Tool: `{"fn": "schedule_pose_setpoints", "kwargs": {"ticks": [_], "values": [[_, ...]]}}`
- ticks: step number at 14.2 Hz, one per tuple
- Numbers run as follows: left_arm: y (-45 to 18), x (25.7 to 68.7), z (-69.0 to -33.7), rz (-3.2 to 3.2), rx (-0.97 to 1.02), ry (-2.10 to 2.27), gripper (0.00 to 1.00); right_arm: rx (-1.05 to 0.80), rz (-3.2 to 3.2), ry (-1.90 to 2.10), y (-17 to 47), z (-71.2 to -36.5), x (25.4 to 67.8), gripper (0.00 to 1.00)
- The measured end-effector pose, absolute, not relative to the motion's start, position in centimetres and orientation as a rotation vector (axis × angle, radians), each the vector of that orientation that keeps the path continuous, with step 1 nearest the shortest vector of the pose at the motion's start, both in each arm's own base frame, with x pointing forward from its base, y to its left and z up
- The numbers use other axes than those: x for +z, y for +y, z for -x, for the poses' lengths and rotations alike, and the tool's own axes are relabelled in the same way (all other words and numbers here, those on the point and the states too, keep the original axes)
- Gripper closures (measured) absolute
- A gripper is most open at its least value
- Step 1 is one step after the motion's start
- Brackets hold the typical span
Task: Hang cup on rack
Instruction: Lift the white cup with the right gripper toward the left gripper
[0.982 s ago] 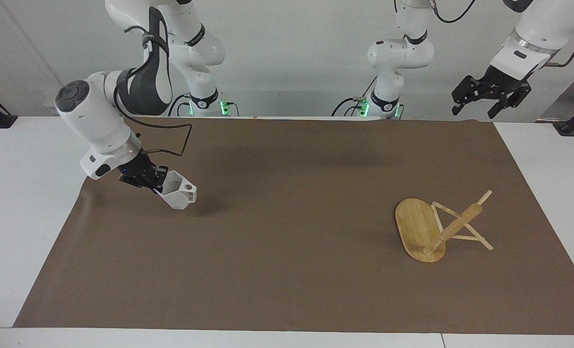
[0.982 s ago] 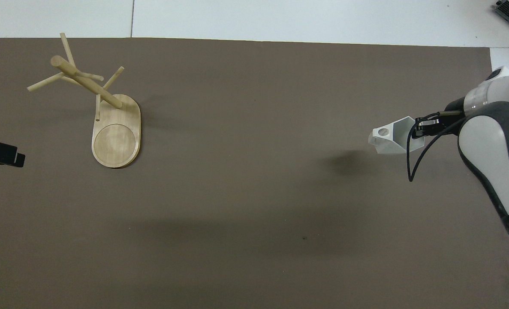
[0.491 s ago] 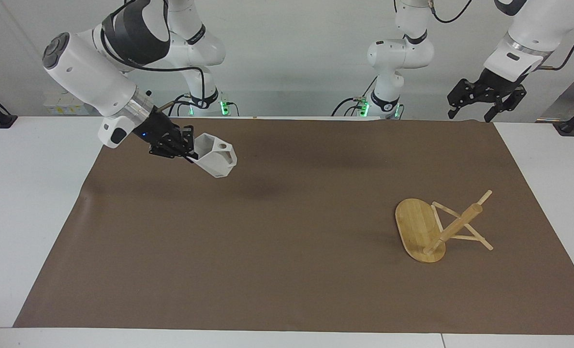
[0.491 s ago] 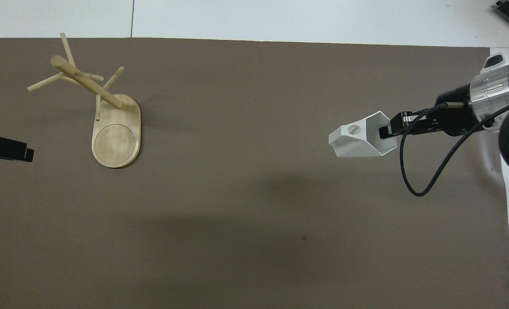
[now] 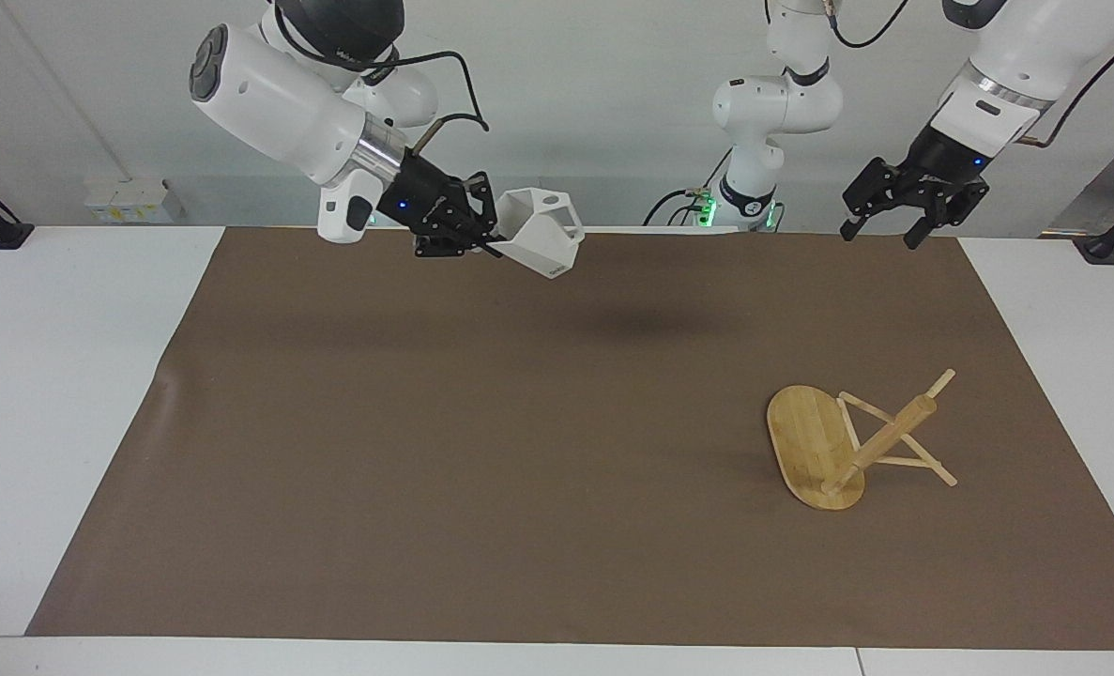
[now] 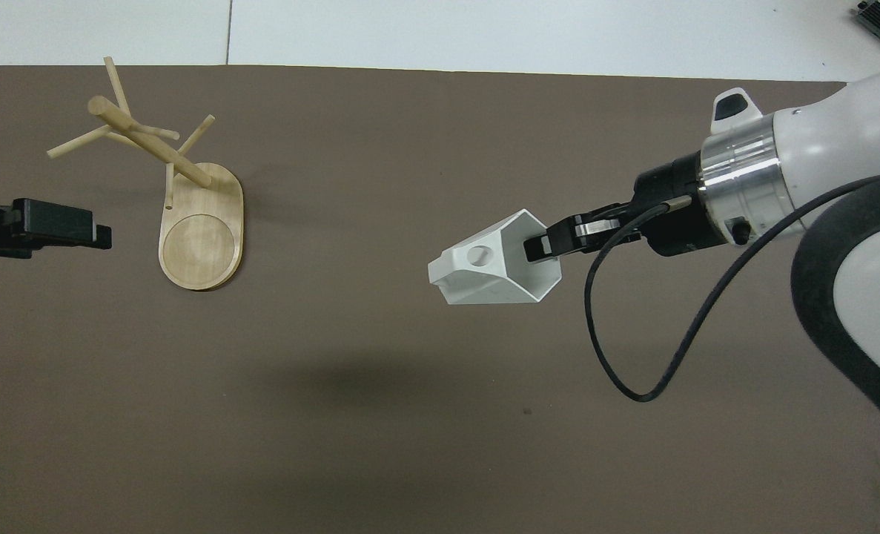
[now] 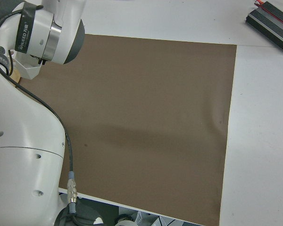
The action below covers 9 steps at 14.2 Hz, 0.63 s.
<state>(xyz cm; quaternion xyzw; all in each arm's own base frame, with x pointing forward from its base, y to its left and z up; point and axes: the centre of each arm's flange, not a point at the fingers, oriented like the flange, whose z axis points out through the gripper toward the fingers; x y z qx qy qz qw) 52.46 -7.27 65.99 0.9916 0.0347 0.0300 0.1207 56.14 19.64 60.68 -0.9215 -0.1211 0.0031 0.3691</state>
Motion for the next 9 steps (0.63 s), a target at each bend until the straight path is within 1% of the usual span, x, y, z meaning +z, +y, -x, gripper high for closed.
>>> {"fn": "schedule_pose_setpoints", "kwargs": {"ticks": [4, 9], "values": [[-10.4, 66.6, -52.4, -2.707, 0.007, 0.593, 0.0, -0.025, 2.269, -0.18, 25.1, -55.6, 61.9, 0.93], [-13.4, 66.8, -51.9, -2.454, -0.163, 1.216, 0.0, -0.073, 2.13, 0.123, 29.5, -56.6, 61.9, 0.93]]}}
